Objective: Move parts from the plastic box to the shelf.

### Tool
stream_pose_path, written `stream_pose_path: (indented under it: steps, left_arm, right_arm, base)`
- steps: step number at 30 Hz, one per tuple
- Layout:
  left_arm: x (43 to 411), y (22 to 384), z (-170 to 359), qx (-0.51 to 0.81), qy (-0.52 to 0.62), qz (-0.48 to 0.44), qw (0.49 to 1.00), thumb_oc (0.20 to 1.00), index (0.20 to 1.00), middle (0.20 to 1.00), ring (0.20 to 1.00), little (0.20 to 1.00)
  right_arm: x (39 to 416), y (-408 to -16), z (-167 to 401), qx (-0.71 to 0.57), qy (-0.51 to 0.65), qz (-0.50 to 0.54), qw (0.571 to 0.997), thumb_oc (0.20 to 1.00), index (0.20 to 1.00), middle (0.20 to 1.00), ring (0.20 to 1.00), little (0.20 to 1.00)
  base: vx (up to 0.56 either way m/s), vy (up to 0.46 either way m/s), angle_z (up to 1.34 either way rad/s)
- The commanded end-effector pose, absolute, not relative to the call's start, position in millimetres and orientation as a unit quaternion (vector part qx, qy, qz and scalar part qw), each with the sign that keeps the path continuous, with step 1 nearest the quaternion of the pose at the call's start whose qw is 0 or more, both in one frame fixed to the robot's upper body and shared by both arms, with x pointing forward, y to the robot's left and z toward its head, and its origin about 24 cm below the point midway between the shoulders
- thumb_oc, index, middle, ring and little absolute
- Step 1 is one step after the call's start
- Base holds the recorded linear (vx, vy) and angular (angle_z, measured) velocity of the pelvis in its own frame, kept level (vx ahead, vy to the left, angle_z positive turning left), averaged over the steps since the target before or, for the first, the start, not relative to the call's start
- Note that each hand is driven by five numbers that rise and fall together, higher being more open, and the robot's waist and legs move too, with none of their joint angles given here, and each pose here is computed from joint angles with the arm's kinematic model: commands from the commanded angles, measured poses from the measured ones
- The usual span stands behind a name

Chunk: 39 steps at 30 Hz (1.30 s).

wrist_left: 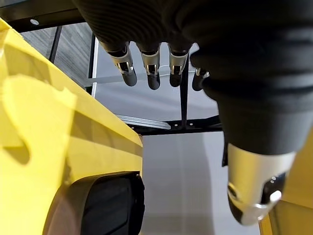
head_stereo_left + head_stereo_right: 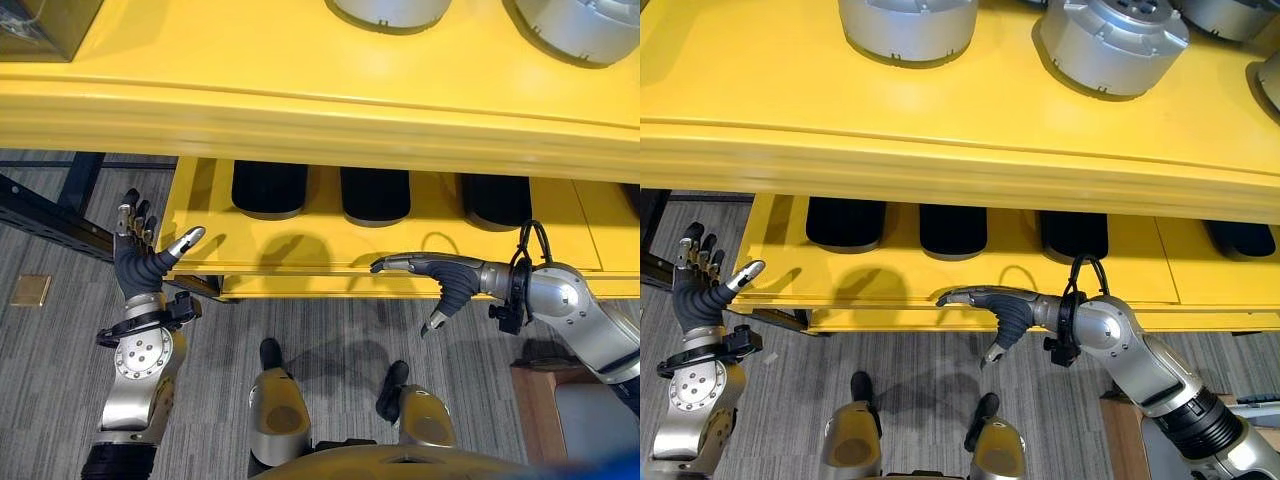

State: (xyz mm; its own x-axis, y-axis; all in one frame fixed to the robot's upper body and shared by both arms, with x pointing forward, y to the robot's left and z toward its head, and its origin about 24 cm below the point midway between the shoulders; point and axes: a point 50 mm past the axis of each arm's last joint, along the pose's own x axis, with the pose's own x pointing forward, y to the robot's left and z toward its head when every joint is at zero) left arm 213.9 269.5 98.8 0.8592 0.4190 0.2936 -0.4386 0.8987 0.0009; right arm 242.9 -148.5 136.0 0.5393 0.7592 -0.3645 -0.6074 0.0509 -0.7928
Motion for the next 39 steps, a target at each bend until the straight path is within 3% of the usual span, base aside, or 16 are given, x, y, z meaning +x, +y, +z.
stream_pose_path:
  steps: [1,14,27,30,32,35,39]
  left_arm:
    - [215.1,269.9,119.9,0.056,-0.2,0.214,0.955,1.0,1.0,1.0,1.0,1.0]
    - [222.8,259.8,125.0,0.044,-0.211,0.209,0.954,1.0,1.0,1.0,1.0,1.0]
    - [229.0,255.6,130.3,0.036,-0.213,0.204,0.955,1.0,1.0,1.0,1.0,1.0]
    - [229.0,257.4,126.1,0.018,-0.197,0.21,0.957,1.0,1.0,1.0,1.0,1.0]
    - [231.3,258.3,105.7,-0.075,-0.124,0.201,0.969,1.0,1.0,1.0,1.0,1.0]
    - [229.9,255.0,84.2,-0.145,-0.069,0.181,0.97,1.0,1.0,1.0,1.0,1.0]
    - [222.6,249.6,79.1,-0.169,-0.09,0.146,0.971,1.0,1.0,1.0,1.0,1.0]
  right_arm:
    - [249.6,-138.5,160.7,-0.532,-0.133,0.451,0.704,1.0,1.0,1.0,1.0,1.0]
    - [268.2,-143.6,157.6,-0.571,-0.139,0.359,0.725,1.0,1.0,1.0,1.0,1.0]
    - [276.8,-137.1,153.9,-0.574,-0.115,0.374,0.719,1.0,1.0,1.0,1.0,1.0]
    - [274.9,-136.7,151.1,-0.542,-0.091,0.411,0.728,1.0,1.0,1.0,1.0,1.0]
    - [265.6,-134.8,139.7,-0.467,-0.024,0.484,0.74,1.0,1.0,1.0,1.0,1.0]
    - [255.8,-135.2,127.3,-0.379,0.029,0.513,0.769,1.0,1.0,1.0,1.0,1.0]
    - [244.0,-143.8,113.7,-0.266,0.056,0.517,0.811,1.0,1.0,1.0,1.0,1.0]
  base:
    - [0.0,0.0,0.0]
    - [-0.01,0.01,0.0]
    - [0.0,0.0,0.0]
    - [0.0,0.0,0.0]
    - [0.05,0.032,0.0]
    - [0.06,0.024,0.0]
    - [0.06,0.022,0.01]
